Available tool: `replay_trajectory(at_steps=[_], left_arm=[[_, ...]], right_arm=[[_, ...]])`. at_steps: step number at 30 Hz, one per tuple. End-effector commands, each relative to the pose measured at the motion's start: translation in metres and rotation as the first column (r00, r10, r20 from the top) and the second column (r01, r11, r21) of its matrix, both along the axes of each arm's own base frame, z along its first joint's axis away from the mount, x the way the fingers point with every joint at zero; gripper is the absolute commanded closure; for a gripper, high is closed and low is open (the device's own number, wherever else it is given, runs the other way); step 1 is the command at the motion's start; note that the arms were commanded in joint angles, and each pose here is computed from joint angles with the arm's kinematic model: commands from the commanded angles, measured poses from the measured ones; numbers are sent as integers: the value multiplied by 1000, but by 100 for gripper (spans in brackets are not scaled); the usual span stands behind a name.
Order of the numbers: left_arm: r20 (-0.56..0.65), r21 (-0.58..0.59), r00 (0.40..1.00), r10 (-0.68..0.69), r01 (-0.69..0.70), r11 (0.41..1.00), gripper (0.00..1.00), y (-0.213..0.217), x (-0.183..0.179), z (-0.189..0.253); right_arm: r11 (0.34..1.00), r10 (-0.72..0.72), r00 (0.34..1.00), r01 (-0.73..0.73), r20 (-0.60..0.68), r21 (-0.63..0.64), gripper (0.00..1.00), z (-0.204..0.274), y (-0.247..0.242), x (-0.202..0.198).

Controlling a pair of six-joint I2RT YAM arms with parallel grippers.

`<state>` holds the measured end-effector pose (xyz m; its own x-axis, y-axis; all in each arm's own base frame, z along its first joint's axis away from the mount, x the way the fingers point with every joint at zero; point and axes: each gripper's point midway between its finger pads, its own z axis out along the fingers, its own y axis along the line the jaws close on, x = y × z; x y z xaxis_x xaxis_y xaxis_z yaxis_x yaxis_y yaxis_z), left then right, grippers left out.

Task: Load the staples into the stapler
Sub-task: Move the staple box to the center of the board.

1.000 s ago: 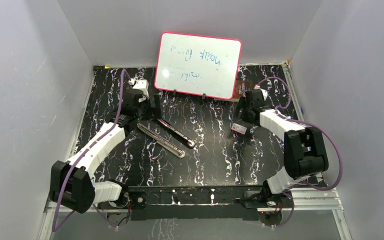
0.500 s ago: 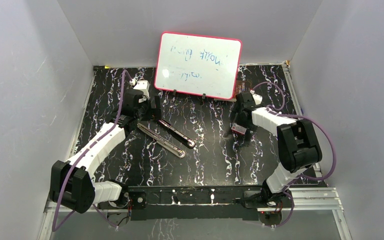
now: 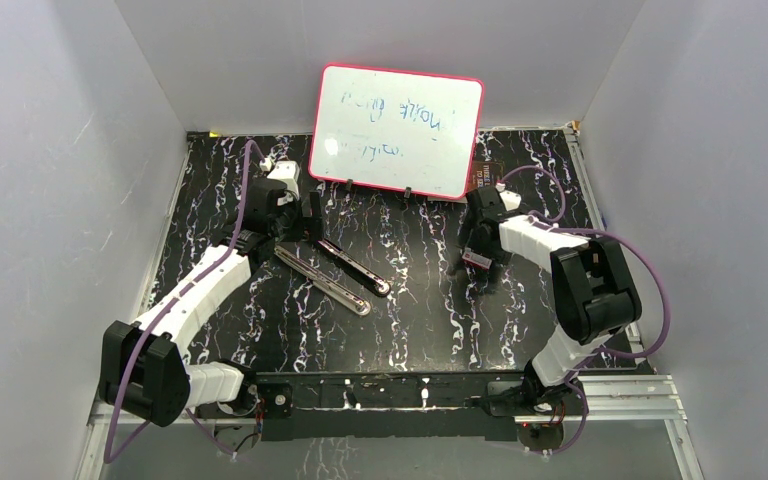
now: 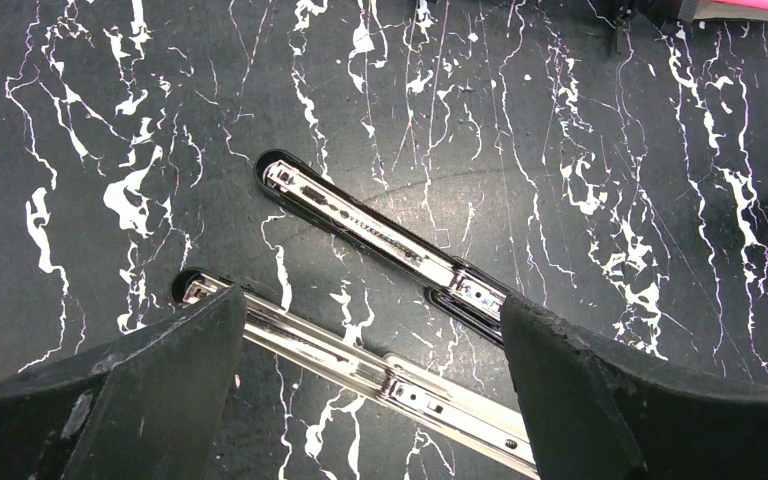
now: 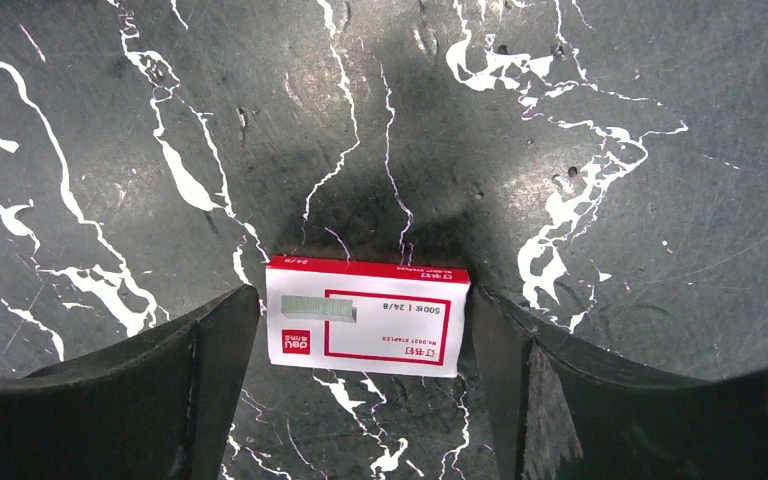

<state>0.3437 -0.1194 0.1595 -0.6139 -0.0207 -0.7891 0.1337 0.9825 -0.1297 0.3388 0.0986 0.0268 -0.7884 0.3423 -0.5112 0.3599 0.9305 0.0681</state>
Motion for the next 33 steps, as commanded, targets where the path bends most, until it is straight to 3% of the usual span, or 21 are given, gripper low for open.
replay_trajectory(at_steps=[1, 14, 22, 33], left_arm=[[14, -3, 1000, -2, 2, 1000, 2, 2, -2, 6], [9, 1, 1000, 0, 0, 1000, 2, 3, -1, 4], [11, 15, 1000, 22, -22, 1000, 2, 7, 0, 4], [5, 37, 999, 46, -47, 998, 2, 13, 0, 2]], right_arm=[[1000, -5, 1000, 5, 9, -29, 17, 3, -1, 5], [994, 98, 995, -99, -16, -52, 22, 0, 25, 4], [982, 186, 982, -186, -32, -26, 23, -10, 79, 2], [969, 222, 975, -222, 12, 109, 19, -9, 165, 17]])
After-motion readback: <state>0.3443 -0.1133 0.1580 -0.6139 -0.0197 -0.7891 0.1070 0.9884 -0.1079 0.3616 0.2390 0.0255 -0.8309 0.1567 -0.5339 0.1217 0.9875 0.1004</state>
